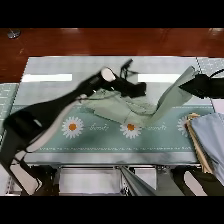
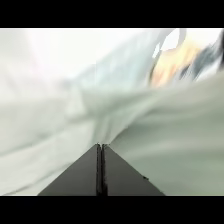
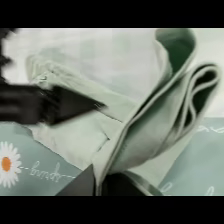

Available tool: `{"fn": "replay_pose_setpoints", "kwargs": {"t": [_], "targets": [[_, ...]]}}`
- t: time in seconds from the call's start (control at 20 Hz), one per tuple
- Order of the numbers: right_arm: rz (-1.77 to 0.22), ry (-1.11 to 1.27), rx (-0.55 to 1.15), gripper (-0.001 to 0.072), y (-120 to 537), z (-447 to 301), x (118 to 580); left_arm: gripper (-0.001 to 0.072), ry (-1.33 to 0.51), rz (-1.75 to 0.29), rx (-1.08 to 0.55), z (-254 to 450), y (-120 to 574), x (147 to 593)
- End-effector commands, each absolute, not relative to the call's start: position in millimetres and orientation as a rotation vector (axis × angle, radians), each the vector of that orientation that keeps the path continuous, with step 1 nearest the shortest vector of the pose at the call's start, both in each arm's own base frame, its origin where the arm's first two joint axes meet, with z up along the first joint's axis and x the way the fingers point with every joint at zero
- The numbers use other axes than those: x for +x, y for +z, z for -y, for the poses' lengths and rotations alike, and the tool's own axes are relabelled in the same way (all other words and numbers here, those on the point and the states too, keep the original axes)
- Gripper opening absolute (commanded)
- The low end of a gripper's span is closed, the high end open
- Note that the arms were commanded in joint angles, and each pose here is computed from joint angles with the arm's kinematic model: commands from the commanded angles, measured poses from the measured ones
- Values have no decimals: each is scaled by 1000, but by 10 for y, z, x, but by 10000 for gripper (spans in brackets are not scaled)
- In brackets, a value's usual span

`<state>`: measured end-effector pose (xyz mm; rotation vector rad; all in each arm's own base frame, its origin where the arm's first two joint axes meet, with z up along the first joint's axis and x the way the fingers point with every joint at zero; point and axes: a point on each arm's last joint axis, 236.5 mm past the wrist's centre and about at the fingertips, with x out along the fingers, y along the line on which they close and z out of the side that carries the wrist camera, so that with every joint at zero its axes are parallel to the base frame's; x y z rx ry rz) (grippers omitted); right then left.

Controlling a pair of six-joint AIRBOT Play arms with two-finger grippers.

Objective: Fold the shirts.

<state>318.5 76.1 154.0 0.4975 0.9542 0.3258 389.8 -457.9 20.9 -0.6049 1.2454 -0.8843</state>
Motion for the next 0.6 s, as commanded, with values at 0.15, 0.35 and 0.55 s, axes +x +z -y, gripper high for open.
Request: {"fn": "replay_pose_setpoints", "kwargs": {"t": [0.15, 0.35, 0.55], "targets": [[-940, 518, 481, 22, 1608, -1496, 3298, 24, -625, -995, -590, 2391, 1375, 4808], [-1075, 682, 417, 23, 1249, -2455, 3486, 24, -418, -829, -470, 1326, 1874, 4466], [-1204, 798, 333, 23, 750, -3333, 3707, 24, -284, -700, -475, 927, 1667, 3685]]}}
